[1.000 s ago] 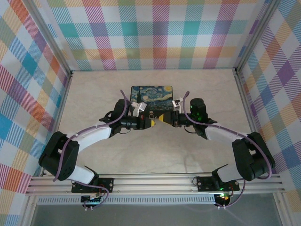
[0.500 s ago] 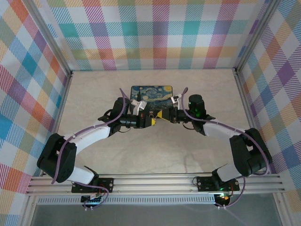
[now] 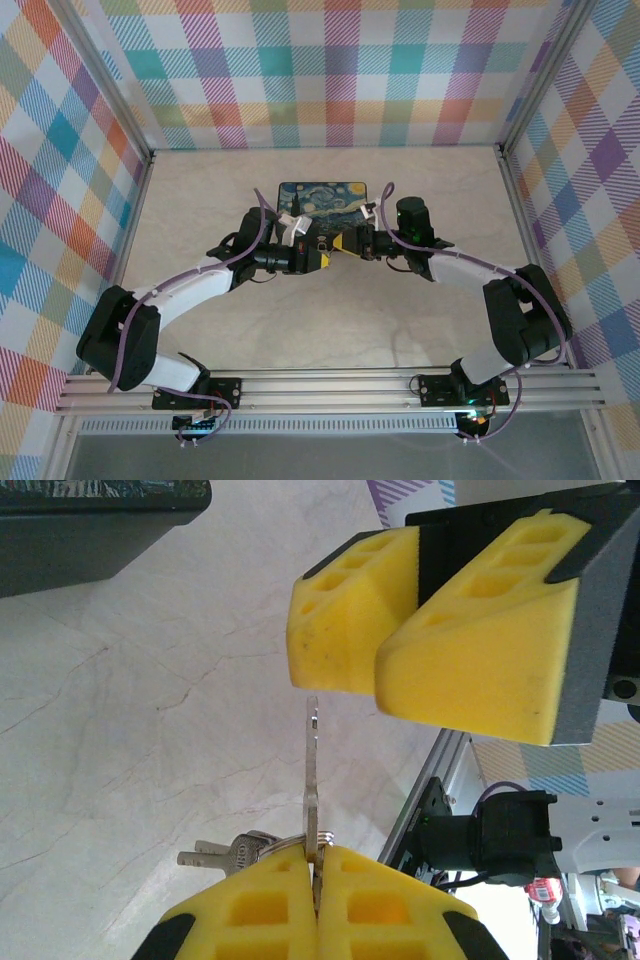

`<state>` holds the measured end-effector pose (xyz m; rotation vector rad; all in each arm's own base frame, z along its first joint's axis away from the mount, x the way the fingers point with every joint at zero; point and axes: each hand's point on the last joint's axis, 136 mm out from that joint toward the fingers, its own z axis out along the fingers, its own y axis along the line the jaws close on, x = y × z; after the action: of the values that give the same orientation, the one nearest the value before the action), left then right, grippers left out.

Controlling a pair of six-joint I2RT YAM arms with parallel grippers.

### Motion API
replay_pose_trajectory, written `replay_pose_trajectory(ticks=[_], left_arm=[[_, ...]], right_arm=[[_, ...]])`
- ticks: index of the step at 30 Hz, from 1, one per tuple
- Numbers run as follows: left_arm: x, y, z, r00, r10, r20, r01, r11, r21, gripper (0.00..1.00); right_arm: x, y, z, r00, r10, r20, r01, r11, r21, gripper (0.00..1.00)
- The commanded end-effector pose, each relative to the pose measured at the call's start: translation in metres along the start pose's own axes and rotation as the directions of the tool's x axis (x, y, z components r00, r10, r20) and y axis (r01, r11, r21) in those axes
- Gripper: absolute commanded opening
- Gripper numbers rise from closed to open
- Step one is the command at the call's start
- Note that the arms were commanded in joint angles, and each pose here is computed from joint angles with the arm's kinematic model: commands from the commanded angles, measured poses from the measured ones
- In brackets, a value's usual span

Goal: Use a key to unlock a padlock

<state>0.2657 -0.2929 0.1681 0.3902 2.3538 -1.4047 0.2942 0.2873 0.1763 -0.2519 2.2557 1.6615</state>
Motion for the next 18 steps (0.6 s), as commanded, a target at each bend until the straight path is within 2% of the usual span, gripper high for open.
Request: replay_pose_trajectory(ticks=[1, 12, 15, 18], left_arm=[[-0.013, -0.015, -0.010, 0.998, 0.051, 0.034, -0.051, 0.998, 0.025, 0.01], [-0.011, -0.020, -0.011, 0.999, 0.049, 0.022, -0.051, 0.997, 0.056, 0.01], [-0.012, -0.023, -0.012, 0.998, 0.056, 0.021, -0.057, 0.997, 0.059, 0.01], [-0.011, -0.024, -0.015, 0.998, 0.060, 0.023, -0.061, 0.996, 0.057, 0.01]], right_arm=[[0.006, 0.000, 0.004, 0.999, -0.014, -0.037, 0.013, 1.000, -0.007, 0.35], [0.014, 0.008, 0.015, 0.998, -0.016, -0.065, 0.012, 0.998, -0.060, 0.36], [0.011, 0.008, 0.020, 0.998, -0.010, -0.068, 0.005, 0.997, -0.072, 0.34], [0.010, 0.008, 0.021, 0.998, -0.006, -0.061, 0.001, 0.997, -0.083, 0.26]])
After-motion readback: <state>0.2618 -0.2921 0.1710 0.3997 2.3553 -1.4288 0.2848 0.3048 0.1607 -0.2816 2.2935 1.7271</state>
